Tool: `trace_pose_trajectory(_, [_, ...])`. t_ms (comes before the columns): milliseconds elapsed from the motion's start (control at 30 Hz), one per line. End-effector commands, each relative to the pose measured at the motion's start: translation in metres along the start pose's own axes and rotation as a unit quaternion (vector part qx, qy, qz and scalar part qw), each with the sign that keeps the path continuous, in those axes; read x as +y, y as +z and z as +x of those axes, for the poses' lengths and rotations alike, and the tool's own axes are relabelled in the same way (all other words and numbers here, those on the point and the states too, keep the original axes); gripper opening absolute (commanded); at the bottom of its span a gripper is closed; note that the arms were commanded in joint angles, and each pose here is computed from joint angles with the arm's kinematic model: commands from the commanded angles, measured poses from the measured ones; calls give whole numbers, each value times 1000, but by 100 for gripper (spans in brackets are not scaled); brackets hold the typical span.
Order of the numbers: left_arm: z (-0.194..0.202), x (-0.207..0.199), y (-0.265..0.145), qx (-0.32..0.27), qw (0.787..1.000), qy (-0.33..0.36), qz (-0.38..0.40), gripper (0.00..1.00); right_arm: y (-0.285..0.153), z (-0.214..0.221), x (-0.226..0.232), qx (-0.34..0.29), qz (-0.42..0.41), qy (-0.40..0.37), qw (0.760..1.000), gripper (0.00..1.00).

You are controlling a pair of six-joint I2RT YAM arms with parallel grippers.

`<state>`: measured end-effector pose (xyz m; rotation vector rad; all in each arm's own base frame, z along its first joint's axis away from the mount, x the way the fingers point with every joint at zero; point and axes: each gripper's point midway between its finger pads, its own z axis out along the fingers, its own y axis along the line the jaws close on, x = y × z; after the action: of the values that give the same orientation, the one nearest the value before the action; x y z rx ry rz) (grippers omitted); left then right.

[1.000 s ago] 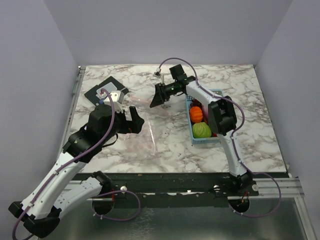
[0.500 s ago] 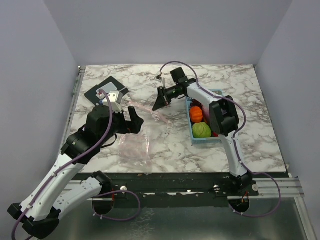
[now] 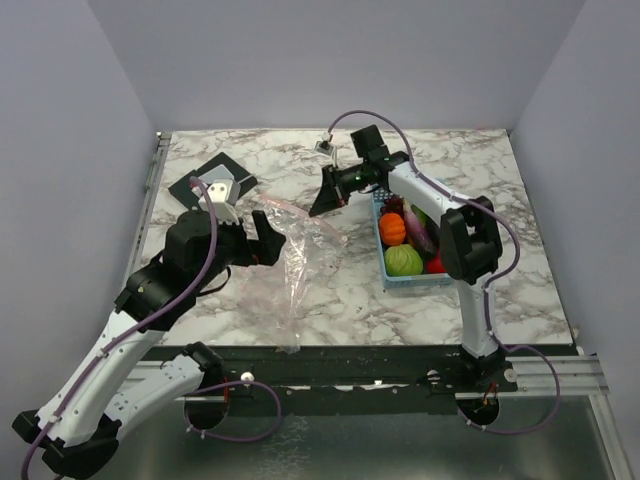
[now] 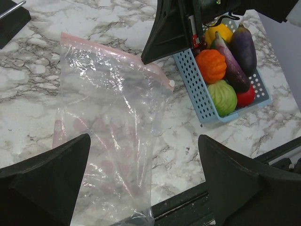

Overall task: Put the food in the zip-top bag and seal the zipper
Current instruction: Pick up the zipper food storage bag at the center of the board.

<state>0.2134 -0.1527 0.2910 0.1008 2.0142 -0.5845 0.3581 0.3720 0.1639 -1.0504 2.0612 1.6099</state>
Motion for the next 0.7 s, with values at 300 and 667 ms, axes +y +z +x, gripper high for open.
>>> trace_pose_trajectory(300, [-46, -14, -23, -39, 999, -30, -3, 99, -41, -53, 65, -58, 111, -103, 987, 1])
trace_pose_trajectory(667, [-58, -20, -25, -42, 998, -40, -2, 99, -72, -103, 98, -124, 251, -156, 947, 0])
